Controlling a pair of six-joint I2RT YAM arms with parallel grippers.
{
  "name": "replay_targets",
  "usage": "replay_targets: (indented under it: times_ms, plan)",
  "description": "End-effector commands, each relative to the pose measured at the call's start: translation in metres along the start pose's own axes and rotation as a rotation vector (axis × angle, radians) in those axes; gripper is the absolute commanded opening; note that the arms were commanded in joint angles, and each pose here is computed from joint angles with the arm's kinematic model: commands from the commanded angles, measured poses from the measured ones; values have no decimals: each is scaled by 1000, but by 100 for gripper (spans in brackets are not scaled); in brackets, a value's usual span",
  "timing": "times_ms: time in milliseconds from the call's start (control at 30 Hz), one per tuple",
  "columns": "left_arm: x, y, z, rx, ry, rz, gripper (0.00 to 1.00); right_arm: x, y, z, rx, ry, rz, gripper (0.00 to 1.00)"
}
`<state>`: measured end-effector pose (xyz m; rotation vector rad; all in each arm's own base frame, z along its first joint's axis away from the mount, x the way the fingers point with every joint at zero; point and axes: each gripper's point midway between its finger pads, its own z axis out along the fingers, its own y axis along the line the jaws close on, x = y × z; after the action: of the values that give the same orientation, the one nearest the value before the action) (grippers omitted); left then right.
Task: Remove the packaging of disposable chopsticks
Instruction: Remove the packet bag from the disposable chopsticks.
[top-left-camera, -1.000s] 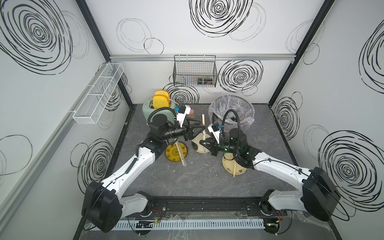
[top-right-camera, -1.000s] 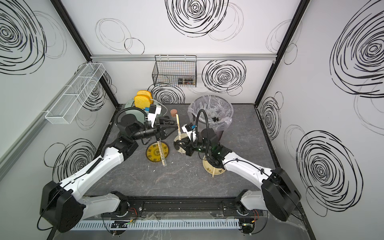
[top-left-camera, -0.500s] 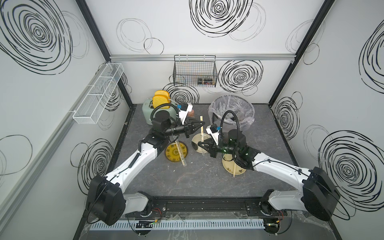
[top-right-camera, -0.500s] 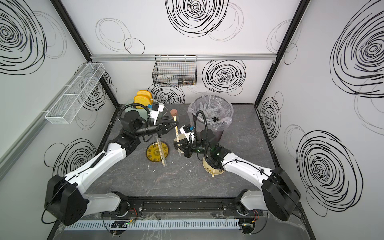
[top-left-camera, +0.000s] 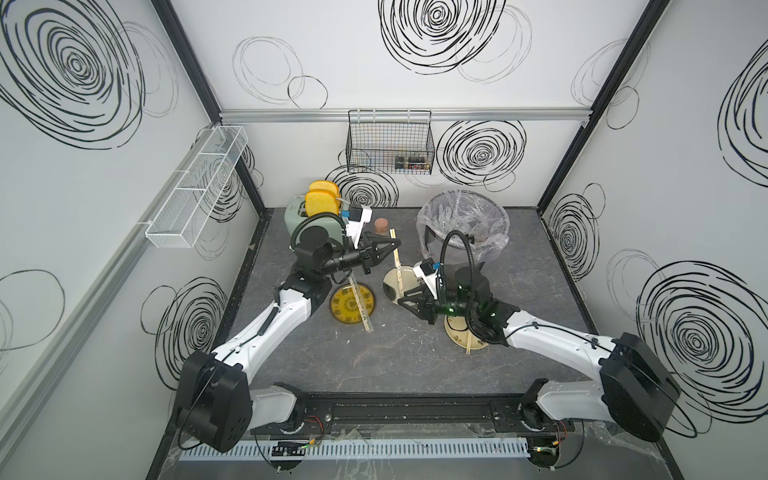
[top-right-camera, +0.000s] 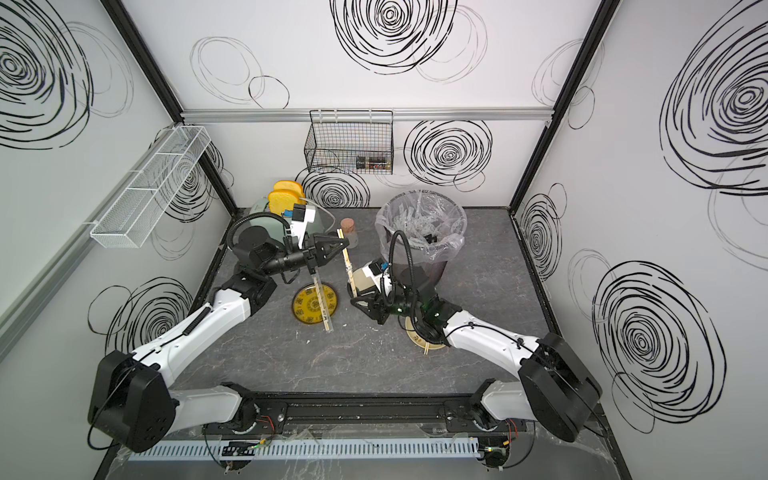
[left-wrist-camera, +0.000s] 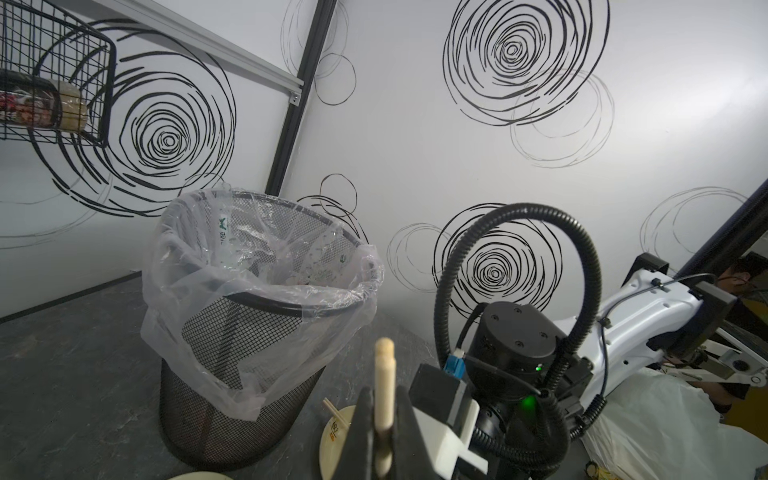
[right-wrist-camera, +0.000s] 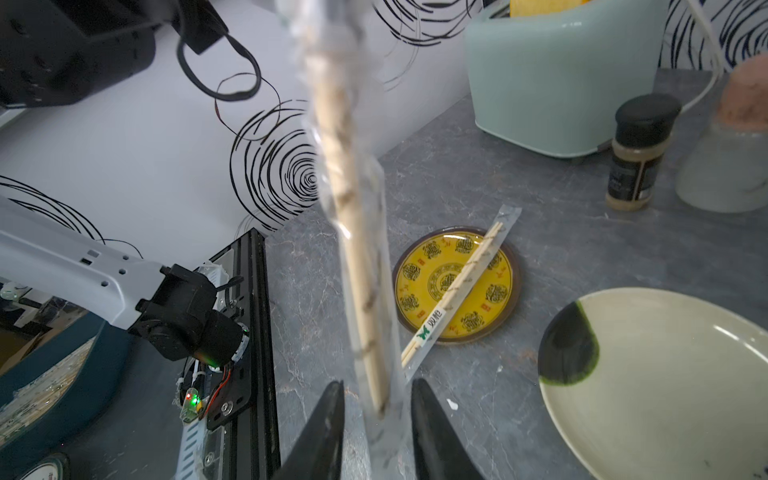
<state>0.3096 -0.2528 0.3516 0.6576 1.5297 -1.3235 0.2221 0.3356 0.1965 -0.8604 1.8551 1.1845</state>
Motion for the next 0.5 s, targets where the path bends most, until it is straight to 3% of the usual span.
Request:
replay_targets:
  times_ms: [0, 200, 467]
  plan:
    - [-19, -23, -7, 71, -59, 62, 0, 3, 0, 2, -9, 0, 15, 21]
    - [-20, -23, -9, 71, -62, 64, 0, 8, -4, 7, 4, 12, 24, 0]
    - [-20, -17, -12, 54, -70, 61, 0, 52, -3, 5, 14, 95, 65, 0]
